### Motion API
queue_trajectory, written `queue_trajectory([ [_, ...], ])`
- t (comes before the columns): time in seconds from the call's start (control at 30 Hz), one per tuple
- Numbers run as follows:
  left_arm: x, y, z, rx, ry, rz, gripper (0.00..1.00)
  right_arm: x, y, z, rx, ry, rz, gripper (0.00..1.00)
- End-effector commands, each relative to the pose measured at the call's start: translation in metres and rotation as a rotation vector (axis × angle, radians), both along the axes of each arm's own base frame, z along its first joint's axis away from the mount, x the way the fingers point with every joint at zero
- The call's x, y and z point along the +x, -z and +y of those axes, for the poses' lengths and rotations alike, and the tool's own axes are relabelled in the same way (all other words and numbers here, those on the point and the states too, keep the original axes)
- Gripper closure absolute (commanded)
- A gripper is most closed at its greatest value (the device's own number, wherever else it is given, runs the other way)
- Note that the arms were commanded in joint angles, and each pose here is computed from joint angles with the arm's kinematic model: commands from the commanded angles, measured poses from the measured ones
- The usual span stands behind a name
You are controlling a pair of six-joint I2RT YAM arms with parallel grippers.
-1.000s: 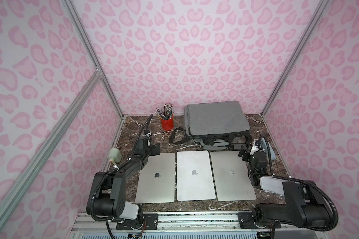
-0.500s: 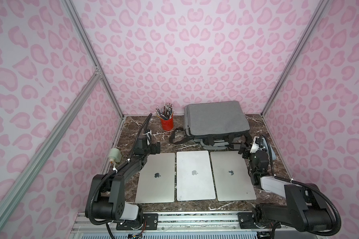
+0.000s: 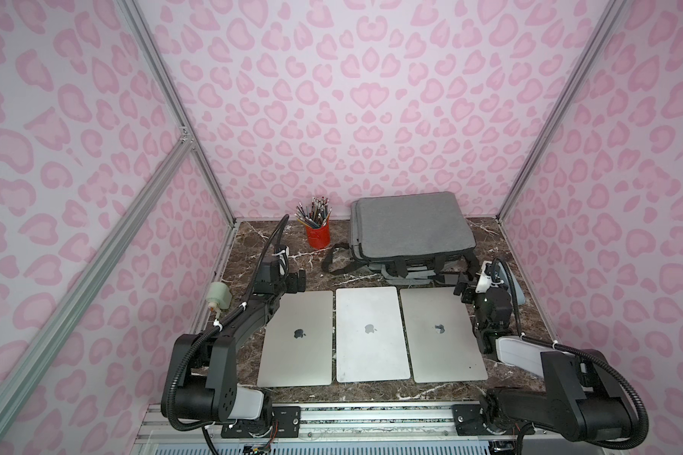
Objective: Open the zippered laptop bag and take out the laptop
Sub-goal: Reset both arms
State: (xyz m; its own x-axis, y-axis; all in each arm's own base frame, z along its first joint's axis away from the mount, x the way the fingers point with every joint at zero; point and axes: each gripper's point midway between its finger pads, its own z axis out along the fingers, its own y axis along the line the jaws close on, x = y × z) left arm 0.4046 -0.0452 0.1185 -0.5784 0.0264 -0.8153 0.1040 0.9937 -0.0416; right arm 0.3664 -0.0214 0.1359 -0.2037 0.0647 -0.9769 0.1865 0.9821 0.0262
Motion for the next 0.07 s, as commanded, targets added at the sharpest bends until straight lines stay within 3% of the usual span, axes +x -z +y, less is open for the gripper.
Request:
queue_trajectory([
  [0.0,0.0046,-0.0096,-0.0039,-0.023,0.013,-0.034,0.01,0.0000,0.0004,-0.0002,-0.002,0.001,-0.006,0.01],
  [0.03,0.0048,-0.0098,-0.0045,-0.021,0.014,-0.027,0.01,-0.0002,0.0009,-0.0001,0.000,0.001,-0.005,0.01],
])
